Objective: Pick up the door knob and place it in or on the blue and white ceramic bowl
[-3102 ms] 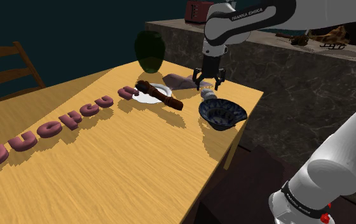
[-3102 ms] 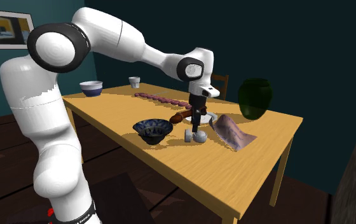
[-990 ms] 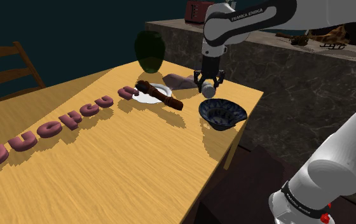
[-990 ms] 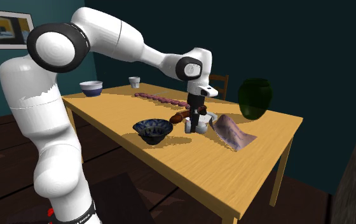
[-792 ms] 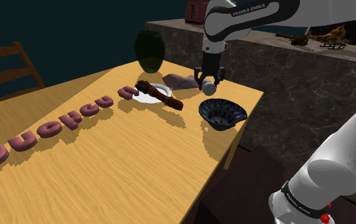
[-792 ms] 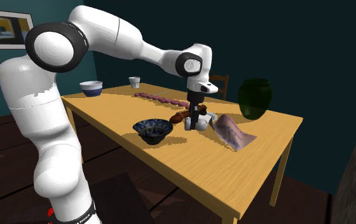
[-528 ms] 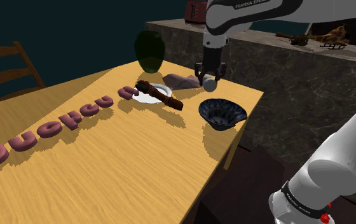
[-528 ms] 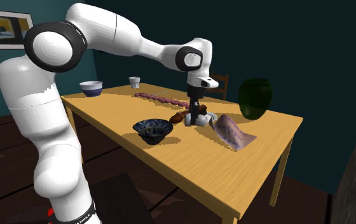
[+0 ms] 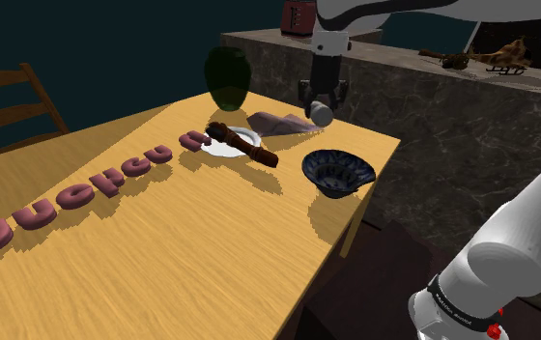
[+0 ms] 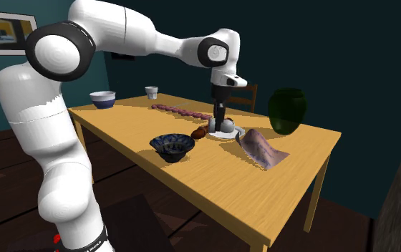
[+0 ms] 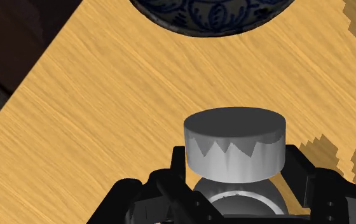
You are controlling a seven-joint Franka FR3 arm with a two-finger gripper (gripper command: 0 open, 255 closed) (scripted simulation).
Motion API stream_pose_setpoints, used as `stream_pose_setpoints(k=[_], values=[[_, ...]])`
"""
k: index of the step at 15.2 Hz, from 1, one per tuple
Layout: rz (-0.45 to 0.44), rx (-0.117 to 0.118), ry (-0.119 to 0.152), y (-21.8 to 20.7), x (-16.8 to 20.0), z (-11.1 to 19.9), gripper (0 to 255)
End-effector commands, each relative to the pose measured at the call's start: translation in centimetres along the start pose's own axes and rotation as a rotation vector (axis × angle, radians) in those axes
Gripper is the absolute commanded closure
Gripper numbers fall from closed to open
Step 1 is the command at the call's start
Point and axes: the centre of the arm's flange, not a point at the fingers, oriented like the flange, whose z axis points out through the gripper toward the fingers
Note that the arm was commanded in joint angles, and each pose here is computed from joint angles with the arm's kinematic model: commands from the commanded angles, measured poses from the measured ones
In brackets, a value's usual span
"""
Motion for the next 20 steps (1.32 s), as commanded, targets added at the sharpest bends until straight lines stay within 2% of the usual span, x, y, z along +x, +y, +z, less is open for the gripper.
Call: stream_pose_setpoints(k=[1,6,20], values=[[0.0,0.0,0.0,0.0,-0.1,-1.2,255],[0.0,0.0,0.0,0.0,-0.4,-3.5,255],[0.0,0.0,0.0,0.8,-18.7,-2.0,255]])
